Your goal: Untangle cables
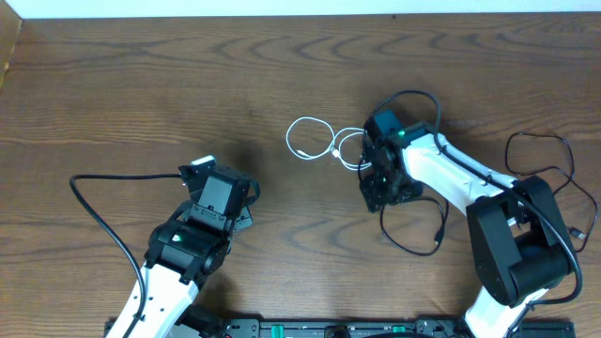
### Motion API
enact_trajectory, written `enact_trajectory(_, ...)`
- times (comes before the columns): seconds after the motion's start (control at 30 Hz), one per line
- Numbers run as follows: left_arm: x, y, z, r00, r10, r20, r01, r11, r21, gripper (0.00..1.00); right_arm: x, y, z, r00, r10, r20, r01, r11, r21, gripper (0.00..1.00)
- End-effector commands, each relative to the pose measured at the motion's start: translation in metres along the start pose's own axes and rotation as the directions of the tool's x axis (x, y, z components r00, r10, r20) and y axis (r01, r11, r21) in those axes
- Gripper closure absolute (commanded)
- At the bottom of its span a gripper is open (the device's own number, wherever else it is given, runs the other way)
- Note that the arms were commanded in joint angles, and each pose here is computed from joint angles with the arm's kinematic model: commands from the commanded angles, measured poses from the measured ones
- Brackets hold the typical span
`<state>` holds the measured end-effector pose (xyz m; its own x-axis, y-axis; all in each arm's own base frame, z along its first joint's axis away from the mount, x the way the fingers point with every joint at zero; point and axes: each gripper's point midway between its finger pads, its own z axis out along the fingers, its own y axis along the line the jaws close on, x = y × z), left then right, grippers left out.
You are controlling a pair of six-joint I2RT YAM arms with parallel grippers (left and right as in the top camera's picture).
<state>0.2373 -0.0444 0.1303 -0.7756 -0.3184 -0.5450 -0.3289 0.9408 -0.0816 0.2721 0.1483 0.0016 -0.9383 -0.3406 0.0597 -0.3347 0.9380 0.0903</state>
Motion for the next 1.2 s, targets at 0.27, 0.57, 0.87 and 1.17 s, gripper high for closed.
enact_trajectory(0.27,-0.005,0.004,-0.001,1.0,-0.01,0.016,0.01,1.0,-0.021,0.71,0.015,-0.002,0.011,0.999,-0.011,-0.045,0.012,1.0,0.011,0.92)
enact_trajectory(0.57,-0.004,0.005,-0.001,1.0,-0.008,0.013,0.008,1.0,-0.024,0.71,0.006,0.015,-0.019,1.0,-0.008,0.018,0.01,0.996,-0.091,0.99)
enact_trajectory(0.87,-0.002,0.006,-0.001,1.0,-0.005,0.007,0.006,1.0,-0.029,0.71,-0.031,0.018,-0.131,0.932,0.046,0.36,0.035,0.976,-0.214,0.99)
enact_trajectory(1.17,-0.002,0.006,-0.001,1.0,-0.006,0.007,0.006,1.0,-0.029,0.71,-0.037,-0.034,-0.273,0.612,0.135,0.779,-0.008,0.986,-0.165,0.99)
